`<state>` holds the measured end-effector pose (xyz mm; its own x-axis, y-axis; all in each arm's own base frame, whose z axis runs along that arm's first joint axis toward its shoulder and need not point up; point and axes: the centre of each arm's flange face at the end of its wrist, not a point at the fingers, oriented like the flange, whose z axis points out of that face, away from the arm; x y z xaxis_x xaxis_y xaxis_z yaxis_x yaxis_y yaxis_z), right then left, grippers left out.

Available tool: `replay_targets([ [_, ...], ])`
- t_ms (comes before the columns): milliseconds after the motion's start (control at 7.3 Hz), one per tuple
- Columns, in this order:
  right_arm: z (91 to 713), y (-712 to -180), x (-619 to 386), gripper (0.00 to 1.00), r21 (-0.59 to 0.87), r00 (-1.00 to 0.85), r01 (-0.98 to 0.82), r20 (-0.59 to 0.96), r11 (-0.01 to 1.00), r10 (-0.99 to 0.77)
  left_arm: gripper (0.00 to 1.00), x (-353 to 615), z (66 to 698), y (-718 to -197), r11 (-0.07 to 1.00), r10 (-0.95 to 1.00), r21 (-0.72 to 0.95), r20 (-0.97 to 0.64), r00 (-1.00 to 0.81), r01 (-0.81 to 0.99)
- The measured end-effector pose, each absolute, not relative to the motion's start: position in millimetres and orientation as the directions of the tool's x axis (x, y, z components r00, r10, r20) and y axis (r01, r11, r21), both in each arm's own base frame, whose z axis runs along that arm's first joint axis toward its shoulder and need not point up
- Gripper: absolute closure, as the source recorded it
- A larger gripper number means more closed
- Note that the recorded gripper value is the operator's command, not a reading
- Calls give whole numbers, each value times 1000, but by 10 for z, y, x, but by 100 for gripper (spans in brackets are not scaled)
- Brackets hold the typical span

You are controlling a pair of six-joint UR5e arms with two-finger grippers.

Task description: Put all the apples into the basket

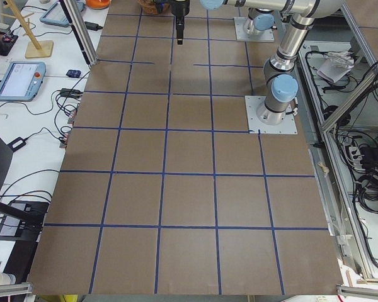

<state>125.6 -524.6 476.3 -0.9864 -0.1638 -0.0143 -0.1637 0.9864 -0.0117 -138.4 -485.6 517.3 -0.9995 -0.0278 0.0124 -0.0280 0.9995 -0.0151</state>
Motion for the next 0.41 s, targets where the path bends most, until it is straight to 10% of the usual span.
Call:
replay_targets([
  [411,4751,-5248,1256,0,-13,-986,-165,-15,986,-165,0,-1382,5174,-4857,999,-28,-15,12,-1000,-28],
])
